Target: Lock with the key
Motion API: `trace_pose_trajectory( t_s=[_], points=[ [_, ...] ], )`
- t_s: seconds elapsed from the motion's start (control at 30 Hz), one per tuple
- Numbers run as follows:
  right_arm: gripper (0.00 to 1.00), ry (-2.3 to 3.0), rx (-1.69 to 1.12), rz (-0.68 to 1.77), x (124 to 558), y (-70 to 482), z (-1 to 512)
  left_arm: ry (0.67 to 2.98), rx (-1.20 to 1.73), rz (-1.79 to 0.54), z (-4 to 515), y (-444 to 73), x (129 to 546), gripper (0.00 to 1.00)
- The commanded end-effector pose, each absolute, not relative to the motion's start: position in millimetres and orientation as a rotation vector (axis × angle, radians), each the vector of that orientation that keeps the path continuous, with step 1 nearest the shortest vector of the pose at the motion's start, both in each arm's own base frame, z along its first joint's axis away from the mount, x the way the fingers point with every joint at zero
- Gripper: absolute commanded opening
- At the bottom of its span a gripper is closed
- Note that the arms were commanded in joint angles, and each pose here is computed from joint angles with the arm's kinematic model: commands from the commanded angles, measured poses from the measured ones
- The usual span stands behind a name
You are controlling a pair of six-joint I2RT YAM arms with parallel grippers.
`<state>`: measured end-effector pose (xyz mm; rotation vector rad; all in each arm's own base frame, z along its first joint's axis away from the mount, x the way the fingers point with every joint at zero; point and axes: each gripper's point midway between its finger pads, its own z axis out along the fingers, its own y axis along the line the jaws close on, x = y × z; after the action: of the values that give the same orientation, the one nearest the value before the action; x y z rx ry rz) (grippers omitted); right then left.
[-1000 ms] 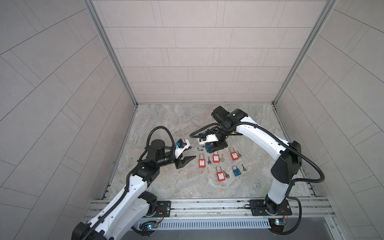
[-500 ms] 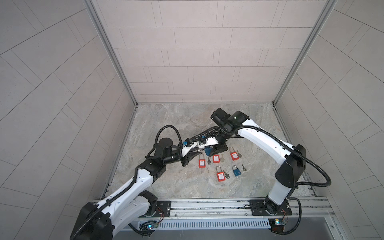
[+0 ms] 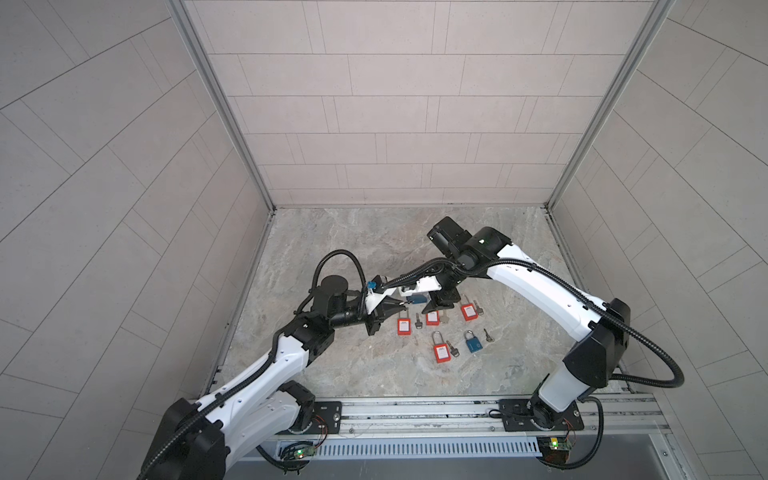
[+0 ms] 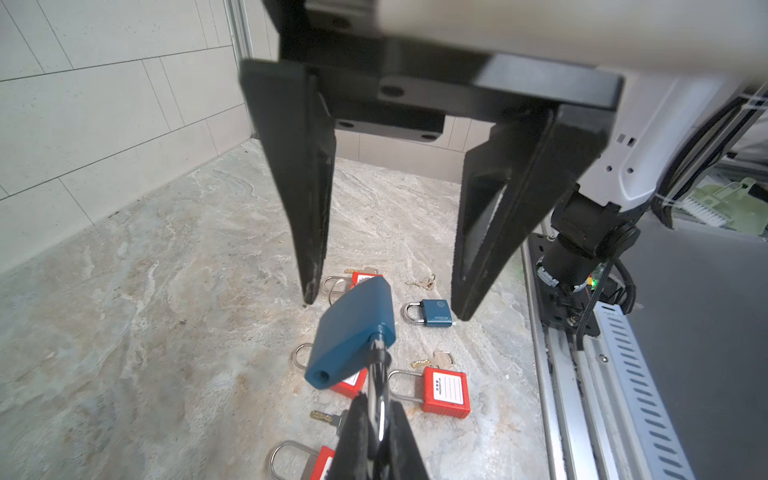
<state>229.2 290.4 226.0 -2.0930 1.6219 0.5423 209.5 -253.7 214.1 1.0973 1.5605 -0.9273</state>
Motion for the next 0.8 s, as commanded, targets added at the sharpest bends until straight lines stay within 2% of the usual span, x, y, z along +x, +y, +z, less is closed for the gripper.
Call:
trace_pose_trajectory(
  t_s=[0.0, 0.1, 0.3, 0.4, 0.47, 0.6, 0.67, 0.77],
  points=[
    [0.7, 1.68, -2.08, 0.554, 218, 279, 224, 1.405, 1.1, -0.991, 251, -260, 199, 0.0],
    [0.67, 1.704, -2.087, 0.563, 216, 277, 214, 1.375, 1.092, -1.003, 258, -259, 195, 0.0],
    [0.53, 1.673, -2.087, 0.638, 215, 287, 217, 1.333, 1.116, -1.021, 264, -262, 186, 0.0],
    [0.44, 1.659, -2.09, 0.681, 211, 290, 221, 1.325, 1.118, -1.017, 265, -263, 185, 0.0],
    [0.32, 1.651, -2.092, 0.706, 207, 290, 223, 1.324, 1.124, -1.014, 265, -263, 184, 0.0],
    [0.18, 1.65, -2.096, 0.736, 201, 288, 224, 1.315, 1.128, -1.012, 266, -263, 184, 0.0],
    [0.07, 1.659, -2.104, 0.739, 199, 286, 222, 1.309, 1.13, -1.01, 268, -264, 183, 0.0],
    [0.03, 1.664, -2.107, 0.758, 198, 287, 223, 1.301, 1.134, -1.009, 269, -265, 183, 0.0]
  ],
)
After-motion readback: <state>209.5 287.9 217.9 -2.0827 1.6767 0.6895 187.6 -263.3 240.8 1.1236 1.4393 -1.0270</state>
